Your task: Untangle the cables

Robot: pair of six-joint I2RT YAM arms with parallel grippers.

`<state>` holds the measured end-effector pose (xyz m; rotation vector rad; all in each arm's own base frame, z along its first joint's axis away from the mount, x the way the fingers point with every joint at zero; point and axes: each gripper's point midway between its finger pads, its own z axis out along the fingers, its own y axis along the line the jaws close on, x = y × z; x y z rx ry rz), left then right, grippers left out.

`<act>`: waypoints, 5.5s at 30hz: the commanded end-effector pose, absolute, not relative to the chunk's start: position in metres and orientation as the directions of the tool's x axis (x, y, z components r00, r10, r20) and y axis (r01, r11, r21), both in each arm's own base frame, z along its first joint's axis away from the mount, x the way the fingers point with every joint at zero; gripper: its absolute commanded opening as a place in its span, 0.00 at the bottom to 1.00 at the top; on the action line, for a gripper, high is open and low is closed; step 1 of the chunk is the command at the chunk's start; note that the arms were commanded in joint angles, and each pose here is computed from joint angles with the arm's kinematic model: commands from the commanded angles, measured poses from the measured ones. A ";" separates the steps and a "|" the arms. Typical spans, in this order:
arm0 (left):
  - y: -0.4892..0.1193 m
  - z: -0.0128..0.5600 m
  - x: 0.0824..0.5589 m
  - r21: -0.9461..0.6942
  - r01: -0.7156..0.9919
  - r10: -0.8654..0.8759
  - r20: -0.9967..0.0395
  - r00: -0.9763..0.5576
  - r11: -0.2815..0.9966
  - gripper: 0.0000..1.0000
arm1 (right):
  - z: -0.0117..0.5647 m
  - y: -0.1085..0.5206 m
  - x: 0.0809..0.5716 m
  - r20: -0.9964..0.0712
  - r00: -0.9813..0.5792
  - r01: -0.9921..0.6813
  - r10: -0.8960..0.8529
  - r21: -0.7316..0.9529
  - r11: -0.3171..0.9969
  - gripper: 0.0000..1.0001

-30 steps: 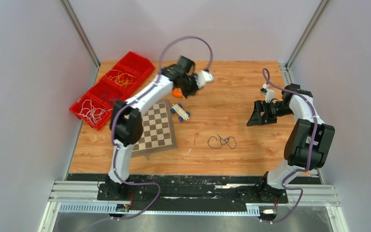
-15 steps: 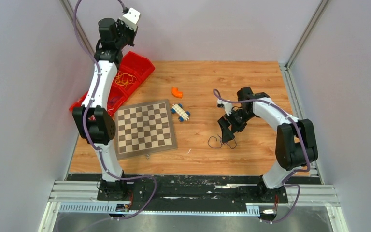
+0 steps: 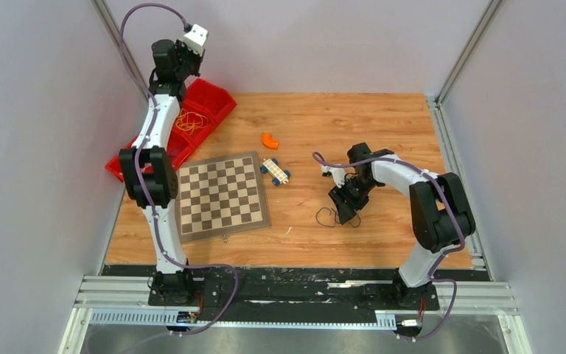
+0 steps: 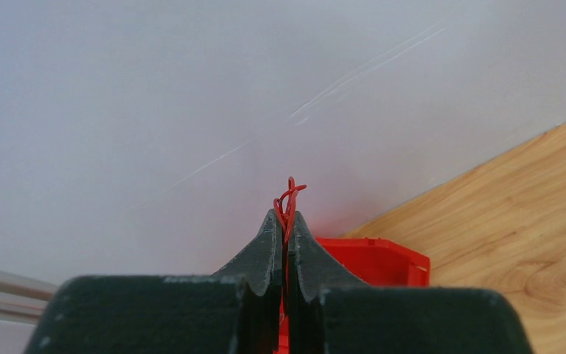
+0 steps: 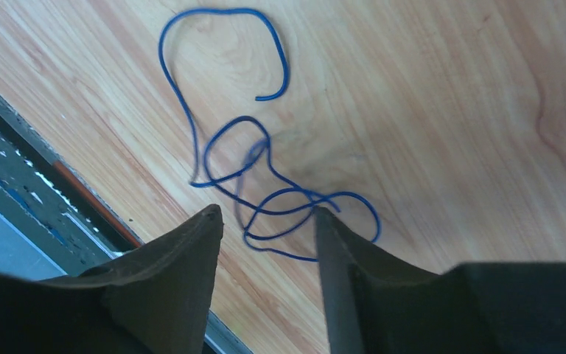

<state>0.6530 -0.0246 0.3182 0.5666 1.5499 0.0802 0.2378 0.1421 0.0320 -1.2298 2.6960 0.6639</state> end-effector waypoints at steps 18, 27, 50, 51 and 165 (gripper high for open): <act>-0.006 0.236 0.707 0.294 0.286 0.300 -0.954 0.026 0.912 0.00 | 0.032 0.141 0.237 -0.275 -0.673 -0.737 -0.687 0.334 0.588 0.00; 0.015 0.176 0.697 0.233 0.316 0.297 -0.939 -0.174 0.920 0.05 | 0.035 0.147 0.243 -0.282 -0.675 -0.734 -0.682 0.350 0.582 0.00; 0.015 0.265 0.671 0.262 0.335 0.315 -0.942 -0.114 0.905 0.93 | 0.065 0.165 0.255 -0.371 -0.678 -0.734 -0.635 0.374 0.566 0.00; 0.012 0.273 0.668 0.255 0.344 0.308 -0.946 -0.106 0.904 0.98 | 0.069 0.166 0.256 -0.381 -0.677 -0.736 -0.630 0.373 0.565 0.00; 0.159 0.254 0.501 0.266 0.160 0.302 -0.673 -0.675 0.951 0.99 | 0.244 0.222 0.274 -0.757 -0.569 -0.801 -0.320 0.423 0.424 1.00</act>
